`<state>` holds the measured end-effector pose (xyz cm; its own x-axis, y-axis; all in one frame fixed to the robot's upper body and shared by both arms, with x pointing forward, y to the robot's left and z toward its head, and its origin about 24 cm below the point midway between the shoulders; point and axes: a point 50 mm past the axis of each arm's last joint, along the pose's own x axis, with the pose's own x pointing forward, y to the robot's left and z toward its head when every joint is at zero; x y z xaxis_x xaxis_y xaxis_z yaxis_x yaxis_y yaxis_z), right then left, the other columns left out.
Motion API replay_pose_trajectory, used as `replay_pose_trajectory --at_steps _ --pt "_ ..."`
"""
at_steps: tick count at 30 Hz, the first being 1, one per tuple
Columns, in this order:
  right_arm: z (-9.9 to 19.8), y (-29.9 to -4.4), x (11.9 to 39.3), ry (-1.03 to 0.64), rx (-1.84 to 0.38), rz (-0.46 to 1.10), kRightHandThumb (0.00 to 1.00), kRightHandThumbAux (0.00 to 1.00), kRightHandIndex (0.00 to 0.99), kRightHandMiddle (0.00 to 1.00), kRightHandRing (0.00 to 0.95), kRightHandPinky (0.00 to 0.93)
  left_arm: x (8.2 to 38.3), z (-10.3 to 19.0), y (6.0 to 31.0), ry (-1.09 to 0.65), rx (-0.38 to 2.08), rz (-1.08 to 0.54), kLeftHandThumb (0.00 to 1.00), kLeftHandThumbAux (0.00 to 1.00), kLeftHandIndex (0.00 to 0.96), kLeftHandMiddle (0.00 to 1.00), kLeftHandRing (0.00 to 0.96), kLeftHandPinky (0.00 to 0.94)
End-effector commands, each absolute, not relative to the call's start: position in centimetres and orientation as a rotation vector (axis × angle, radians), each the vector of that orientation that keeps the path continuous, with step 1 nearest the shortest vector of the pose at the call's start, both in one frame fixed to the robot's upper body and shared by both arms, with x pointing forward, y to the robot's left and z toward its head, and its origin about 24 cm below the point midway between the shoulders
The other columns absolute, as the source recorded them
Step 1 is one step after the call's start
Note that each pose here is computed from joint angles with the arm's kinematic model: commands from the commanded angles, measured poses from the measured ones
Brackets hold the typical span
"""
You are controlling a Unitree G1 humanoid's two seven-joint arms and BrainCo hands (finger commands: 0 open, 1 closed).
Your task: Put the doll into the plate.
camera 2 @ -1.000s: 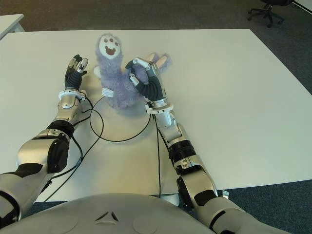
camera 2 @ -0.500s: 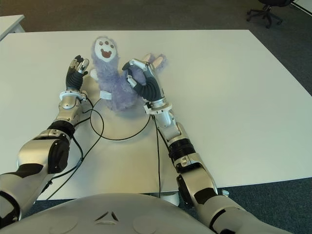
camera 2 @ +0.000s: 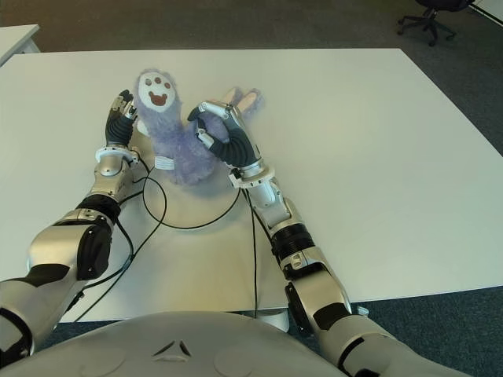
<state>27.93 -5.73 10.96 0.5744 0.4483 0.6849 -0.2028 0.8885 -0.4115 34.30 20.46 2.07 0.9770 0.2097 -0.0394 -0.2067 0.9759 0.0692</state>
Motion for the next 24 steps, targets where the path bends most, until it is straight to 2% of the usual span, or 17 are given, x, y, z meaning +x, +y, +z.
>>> replay_pose_trajectory --at_steps 1,11,17,24 --pt "6.5 -6.3 25.9 -0.712 -0.283 0.416 0.731 0.704 0.434 0.8 0.846 0.854 31.7 -2.3 20.0 0.242 0.04 0.219 0.0 0.396 0.0 0.088 0.116 0.146" --pt "5.7 -6.5 25.2 -0.668 -0.268 0.446 0.737 0.704 0.436 0.803 0.842 0.847 31.7 -2.3 20.0 0.245 0.04 0.222 0.0 0.397 0.0 0.101 0.121 0.116" --pt "4.9 -6.7 24.8 -0.636 -0.257 0.455 0.734 0.704 0.434 0.803 0.841 0.849 31.7 -2.3 20.0 0.243 0.04 0.226 0.0 0.394 0.0 0.106 0.123 0.148" --pt "4.2 -6.8 24.3 -0.613 -0.268 0.448 0.73 0.703 0.433 0.802 0.842 0.848 31.7 -2.3 20.0 0.24 0.047 0.225 0.0 0.394 0.0 0.11 0.125 0.108"
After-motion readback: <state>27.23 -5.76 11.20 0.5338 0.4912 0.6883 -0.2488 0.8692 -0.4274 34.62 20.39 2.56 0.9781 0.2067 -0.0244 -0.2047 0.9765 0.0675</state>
